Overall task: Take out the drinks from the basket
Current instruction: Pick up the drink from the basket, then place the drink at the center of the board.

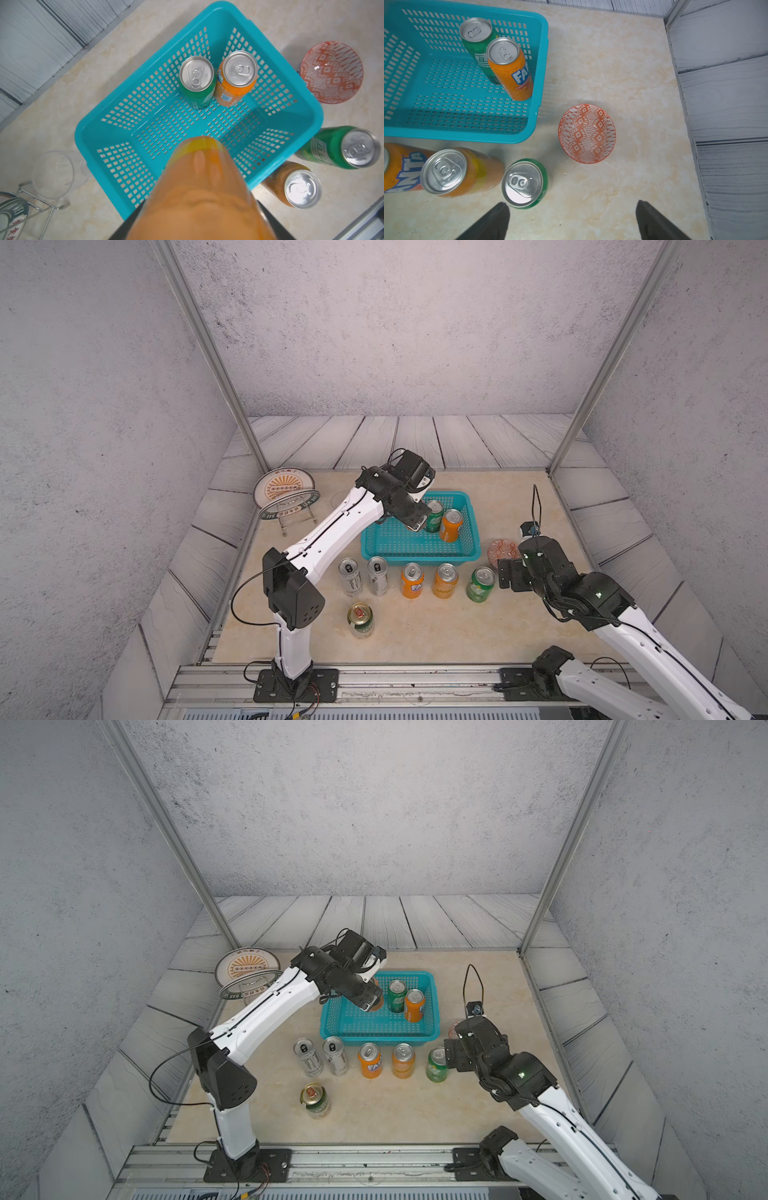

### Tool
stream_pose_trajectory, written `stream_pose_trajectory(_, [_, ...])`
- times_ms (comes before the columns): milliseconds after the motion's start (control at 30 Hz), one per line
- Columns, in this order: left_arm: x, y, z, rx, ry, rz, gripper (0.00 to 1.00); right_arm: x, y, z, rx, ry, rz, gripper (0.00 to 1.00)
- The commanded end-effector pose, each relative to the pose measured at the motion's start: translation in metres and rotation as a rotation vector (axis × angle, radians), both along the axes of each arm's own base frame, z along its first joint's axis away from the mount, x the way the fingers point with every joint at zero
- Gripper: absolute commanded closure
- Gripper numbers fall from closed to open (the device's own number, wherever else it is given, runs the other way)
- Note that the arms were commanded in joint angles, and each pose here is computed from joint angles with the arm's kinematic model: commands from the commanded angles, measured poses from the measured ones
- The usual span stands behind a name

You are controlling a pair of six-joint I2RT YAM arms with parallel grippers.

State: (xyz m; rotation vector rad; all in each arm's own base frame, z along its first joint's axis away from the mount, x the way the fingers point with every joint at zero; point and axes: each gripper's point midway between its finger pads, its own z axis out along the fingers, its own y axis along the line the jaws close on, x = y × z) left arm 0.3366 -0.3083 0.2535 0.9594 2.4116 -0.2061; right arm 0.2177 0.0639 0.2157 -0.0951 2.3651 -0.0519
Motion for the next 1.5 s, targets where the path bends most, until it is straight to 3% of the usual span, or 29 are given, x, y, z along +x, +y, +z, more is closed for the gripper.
stream_pose_trajectory(0, [-0.015,0.003,0.040,-0.058,-0.090,-0.001,0.34,-0.005,-0.005,-0.002,-0.003,0.006,-0.013,0.01])
stream_pose_trajectory(567, [-0.100,0.019,0.057,-0.079,-0.100,-0.071,0.34,-0.008,-0.006,-0.003,0.007,0.012,-0.016,0.01])
stream_pose_trajectory(1033, [-0.157,0.035,0.007,-0.031,-0.049,-0.115,0.34,-0.008,-0.003,-0.006,0.021,0.024,-0.013,0.01])
stream_pose_trajectory(1467, [-0.170,0.041,-0.039,0.049,0.002,-0.074,0.34,-0.007,-0.003,-0.006,0.020,0.024,-0.015,0.01])
